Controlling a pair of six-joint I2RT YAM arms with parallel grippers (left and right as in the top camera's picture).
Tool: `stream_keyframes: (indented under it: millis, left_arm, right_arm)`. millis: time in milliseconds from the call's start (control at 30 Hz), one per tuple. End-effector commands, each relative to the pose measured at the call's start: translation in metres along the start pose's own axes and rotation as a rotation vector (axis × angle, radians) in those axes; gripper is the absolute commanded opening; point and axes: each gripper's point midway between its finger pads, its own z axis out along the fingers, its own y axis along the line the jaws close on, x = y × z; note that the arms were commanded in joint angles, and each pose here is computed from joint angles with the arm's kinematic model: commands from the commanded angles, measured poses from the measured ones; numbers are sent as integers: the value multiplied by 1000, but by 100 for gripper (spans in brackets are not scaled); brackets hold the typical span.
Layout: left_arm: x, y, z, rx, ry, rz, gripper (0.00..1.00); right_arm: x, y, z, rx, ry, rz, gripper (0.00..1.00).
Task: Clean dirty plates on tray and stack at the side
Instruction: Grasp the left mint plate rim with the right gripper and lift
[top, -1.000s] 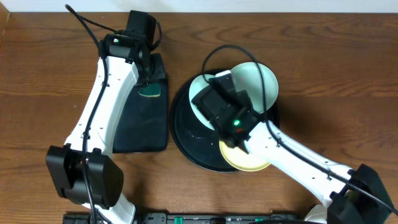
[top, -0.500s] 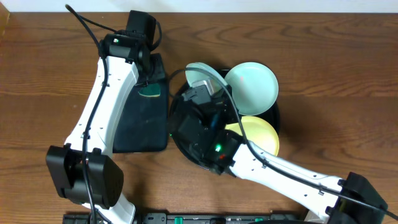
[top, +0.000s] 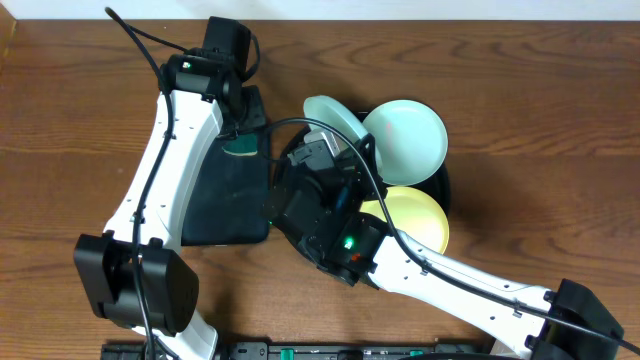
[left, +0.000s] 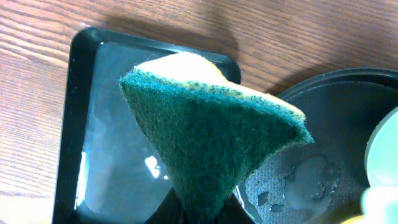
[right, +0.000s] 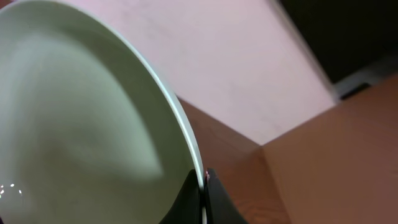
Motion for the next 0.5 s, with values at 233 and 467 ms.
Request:
stream_keyframes:
  millis: [233, 467]
  left_arm:
    - [-3, 1, -6, -4, -14, 11, 8]
    - [-1, 2, -6, -7, -8, 11, 7]
  right_arm:
    - [46, 66, 4, -609, 316, 239, 1]
    - [41, 44, 20, -891, 422, 464, 1]
